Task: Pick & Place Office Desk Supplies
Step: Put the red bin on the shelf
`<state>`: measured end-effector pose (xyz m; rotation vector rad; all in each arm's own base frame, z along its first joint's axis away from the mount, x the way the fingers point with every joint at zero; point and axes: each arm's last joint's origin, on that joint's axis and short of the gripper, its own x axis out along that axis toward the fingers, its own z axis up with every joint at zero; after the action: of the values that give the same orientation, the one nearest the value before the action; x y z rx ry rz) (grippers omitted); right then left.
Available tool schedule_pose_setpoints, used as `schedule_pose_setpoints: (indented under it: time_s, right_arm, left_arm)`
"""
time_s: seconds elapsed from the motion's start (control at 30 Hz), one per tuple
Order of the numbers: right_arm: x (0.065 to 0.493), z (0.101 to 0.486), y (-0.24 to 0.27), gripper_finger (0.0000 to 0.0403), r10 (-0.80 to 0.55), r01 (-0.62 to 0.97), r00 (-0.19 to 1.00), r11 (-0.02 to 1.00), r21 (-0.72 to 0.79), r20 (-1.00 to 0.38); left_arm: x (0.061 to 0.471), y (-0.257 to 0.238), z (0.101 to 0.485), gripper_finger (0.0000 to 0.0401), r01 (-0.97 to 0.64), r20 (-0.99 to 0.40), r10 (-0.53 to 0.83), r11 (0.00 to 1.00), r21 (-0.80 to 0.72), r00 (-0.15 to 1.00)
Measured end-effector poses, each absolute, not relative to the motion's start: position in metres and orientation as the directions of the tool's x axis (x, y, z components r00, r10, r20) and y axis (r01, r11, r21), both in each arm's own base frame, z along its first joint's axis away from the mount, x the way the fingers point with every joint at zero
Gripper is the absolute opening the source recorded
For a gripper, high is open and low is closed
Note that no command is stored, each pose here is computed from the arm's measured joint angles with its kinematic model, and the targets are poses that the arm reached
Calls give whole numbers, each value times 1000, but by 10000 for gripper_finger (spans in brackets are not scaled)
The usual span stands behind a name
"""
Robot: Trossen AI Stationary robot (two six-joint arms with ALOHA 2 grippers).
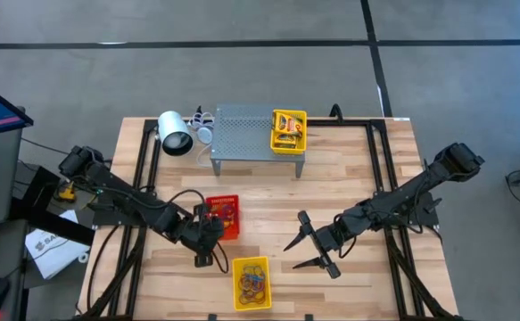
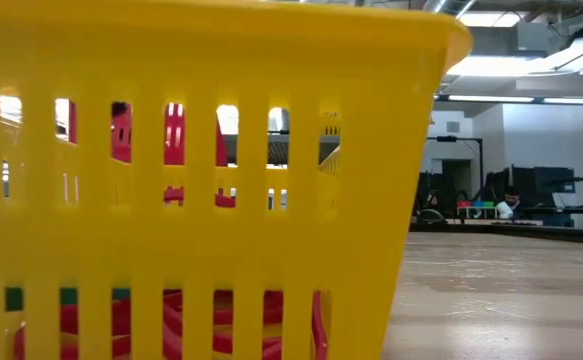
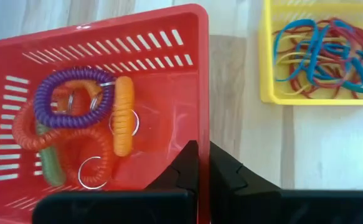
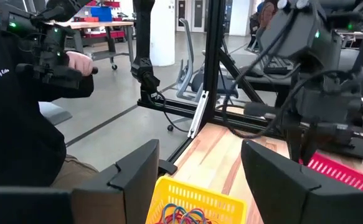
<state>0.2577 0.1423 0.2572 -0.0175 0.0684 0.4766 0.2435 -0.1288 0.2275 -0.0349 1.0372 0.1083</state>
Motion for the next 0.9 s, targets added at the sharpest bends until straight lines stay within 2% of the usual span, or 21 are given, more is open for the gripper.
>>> schedule_pose_setpoints:
  time_s: [0.5, 0.9]
  right_arm:
    - [258, 257, 143, 224, 458, -460, 886, 888, 1, -70]
    - [258, 256, 142, 224, 458, -460, 885, 888, -2, -82]
  left_arm:
    - [246, -123, 271, 1, -91, -846, 194, 981, 172, 497]
    - [269, -77, 298, 1, -56, -837, 236, 969, 239, 494]
